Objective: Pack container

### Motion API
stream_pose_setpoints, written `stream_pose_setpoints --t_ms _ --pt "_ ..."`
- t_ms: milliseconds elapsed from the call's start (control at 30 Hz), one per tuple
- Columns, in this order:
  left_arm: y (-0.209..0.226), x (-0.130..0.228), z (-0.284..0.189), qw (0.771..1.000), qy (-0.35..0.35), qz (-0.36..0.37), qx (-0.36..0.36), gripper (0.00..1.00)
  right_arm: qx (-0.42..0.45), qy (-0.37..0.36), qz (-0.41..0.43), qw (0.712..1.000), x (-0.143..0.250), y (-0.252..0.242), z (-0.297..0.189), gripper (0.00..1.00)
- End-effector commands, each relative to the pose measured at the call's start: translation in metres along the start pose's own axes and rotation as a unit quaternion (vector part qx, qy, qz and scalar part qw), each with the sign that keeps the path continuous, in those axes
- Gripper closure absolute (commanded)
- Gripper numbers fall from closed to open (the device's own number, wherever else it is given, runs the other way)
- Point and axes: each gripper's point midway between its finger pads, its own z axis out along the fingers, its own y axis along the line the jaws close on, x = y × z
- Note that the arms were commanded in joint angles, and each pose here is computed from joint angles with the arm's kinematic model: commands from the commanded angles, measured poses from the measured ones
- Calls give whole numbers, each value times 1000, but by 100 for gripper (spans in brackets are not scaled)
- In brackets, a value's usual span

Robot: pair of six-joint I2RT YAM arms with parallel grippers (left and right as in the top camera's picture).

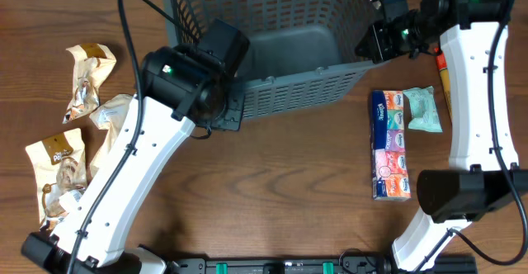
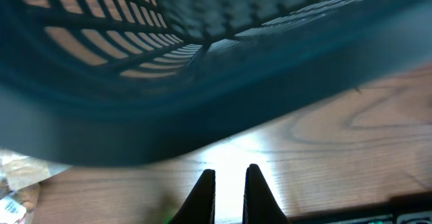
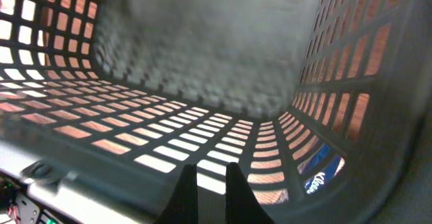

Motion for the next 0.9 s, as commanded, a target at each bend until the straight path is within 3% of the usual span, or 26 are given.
stream_pose_setpoints --t_ms 0,867 --pt "3 4 13 1000 15 11 -13 94 -5 10 -10 1000 -1 0 9 99" --pt "17 -5 33 999 -5 12 -51 94 -30 99 17 994 34 10 22 99"
